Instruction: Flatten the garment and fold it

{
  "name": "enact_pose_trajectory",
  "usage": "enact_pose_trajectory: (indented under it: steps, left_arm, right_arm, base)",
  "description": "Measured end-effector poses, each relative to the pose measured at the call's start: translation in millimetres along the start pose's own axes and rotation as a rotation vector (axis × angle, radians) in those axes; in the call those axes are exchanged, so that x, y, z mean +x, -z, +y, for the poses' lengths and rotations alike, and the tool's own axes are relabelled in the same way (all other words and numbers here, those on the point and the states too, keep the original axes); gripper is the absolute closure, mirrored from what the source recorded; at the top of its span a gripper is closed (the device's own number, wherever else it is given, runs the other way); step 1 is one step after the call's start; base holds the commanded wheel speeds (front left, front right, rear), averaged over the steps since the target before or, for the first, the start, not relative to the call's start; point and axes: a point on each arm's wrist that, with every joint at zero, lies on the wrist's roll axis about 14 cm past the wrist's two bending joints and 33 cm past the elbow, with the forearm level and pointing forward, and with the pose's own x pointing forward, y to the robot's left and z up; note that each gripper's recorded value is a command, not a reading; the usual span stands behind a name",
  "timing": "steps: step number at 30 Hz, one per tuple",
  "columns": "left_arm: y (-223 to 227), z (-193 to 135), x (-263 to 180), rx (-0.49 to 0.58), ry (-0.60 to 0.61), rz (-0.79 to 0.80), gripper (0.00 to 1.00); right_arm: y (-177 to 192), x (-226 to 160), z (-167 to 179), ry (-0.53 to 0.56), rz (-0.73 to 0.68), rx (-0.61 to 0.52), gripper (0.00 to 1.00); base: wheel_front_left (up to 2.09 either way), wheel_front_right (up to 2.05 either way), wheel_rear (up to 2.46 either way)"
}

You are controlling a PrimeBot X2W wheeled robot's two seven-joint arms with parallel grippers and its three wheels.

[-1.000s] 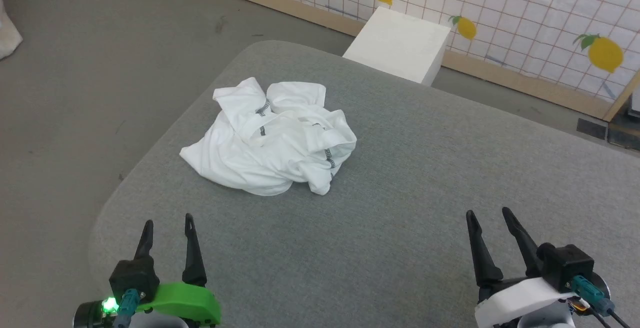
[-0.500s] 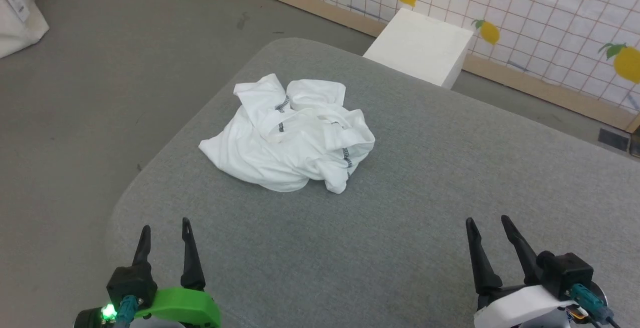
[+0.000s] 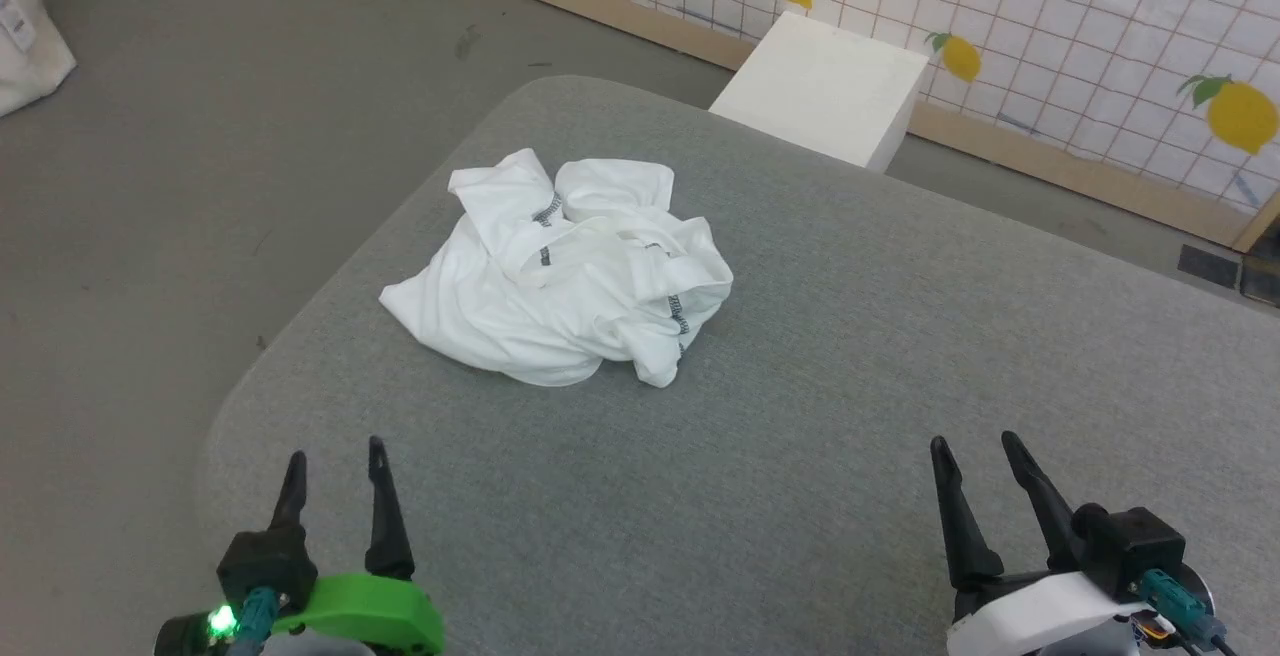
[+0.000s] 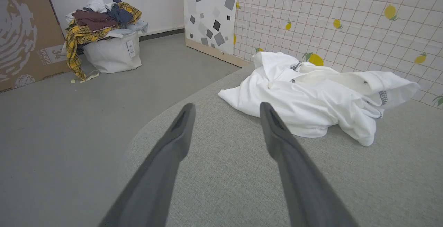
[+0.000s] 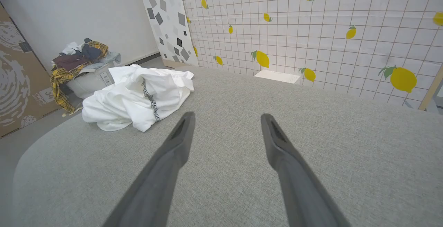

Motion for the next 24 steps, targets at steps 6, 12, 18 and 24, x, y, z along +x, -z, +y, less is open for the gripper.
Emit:
enact_pose_trajectory:
  steps: [6, 12, 18, 24]
  left_arm:
    - [-13, -26, 39, -0.077, 0.099, -0.002, 0.00]
    - [-29, -70, 107, -0.156, 0.237, 0.151, 0.00]
    - [44, -113, 129, -0.056, 0.322, 0.682, 0.00]
    - [97, -130, 121, 0.041, 0.329, 0.915, 0.00]
  right_arm:
    - [-5, -2, -5, 0.014, -0.018, -0.012, 0.00]
    - [-14, 0, -24, 0.060, -0.035, -0.041, 0.00]
    - [-6, -13, -66, 0.176, 0.001, -0.061, 0.00]
    - [7, -27, -95, 0.262, 0.037, -0.052, 0.00]
  base:
    - [0.00, 0.00, 0.00]
    - [0.00, 0.00, 0.00]
    - [0.00, 0.00, 0.00]
    - [0.00, 0.00, 0.00]
